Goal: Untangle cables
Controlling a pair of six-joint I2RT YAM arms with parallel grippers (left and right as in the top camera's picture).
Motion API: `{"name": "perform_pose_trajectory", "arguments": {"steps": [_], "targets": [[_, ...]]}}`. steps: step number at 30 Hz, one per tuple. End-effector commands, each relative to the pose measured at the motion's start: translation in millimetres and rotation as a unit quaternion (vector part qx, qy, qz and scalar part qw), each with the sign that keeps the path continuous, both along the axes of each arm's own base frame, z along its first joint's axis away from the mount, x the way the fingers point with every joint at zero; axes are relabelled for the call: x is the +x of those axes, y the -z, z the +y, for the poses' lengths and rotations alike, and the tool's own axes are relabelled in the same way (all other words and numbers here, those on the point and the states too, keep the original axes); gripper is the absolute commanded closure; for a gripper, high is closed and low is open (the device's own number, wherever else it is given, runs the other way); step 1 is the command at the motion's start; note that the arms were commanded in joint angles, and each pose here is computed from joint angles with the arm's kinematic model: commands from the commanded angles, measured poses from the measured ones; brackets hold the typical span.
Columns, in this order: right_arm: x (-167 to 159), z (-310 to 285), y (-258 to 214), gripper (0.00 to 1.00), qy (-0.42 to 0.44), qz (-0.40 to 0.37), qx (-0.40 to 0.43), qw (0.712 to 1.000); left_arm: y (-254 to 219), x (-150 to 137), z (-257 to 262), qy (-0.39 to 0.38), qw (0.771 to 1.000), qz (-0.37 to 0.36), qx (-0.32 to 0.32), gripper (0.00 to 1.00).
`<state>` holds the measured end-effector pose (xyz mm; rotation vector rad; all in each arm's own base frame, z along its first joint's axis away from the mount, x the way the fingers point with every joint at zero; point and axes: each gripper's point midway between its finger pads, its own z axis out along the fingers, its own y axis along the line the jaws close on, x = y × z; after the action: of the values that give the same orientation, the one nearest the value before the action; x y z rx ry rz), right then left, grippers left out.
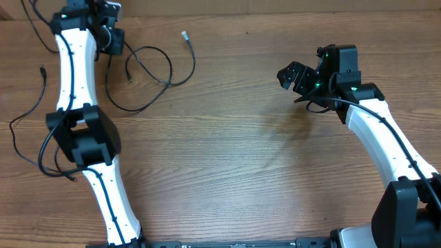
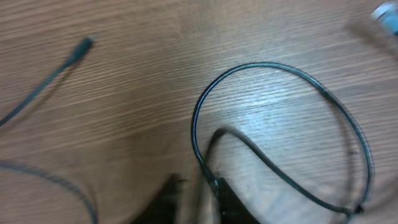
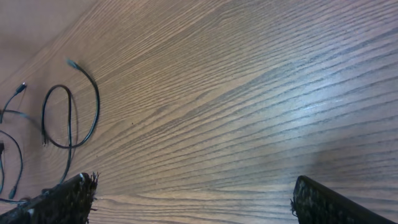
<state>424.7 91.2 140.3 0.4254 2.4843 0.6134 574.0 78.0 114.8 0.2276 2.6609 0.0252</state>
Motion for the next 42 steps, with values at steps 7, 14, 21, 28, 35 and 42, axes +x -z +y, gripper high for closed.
{"name": "perform_pose_trajectory", "arguments": {"steps": [7,14,21,28,35,42], "targets": [[1,-1,-8,0.00,-0.001,-0.013,-0.002,1.000,-60,22,12,-0.077,0.992,-0.079,0.054,0.00],[1,-1,-8,0.00,-0.001,-0.013,-0.002,1.000,-181,-16,-9,-0.073,0.985,-0.154,0.007,0.01],[1,-1,-8,0.00,-0.001,-0.013,-0.002,1.000,-258,-91,-44,-0.061,0.980,-0.172,-0.077,0.00],[1,-1,-8,0.00,-0.001,-0.013,-0.002,1.000,-298,-150,-51,-0.060,0.978,-0.183,-0.076,0.01],[1,-1,-8,0.00,-0.001,-0.013,-0.002,1.000,-349,-215,-57,-0.061,0.968,-0.234,-0.066,0.00],[1,-1,-8,0.00,-0.001,-0.013,-0.002,1.000,-381,-297,-54,-0.079,0.958,-0.273,-0.029,0.00]]}}
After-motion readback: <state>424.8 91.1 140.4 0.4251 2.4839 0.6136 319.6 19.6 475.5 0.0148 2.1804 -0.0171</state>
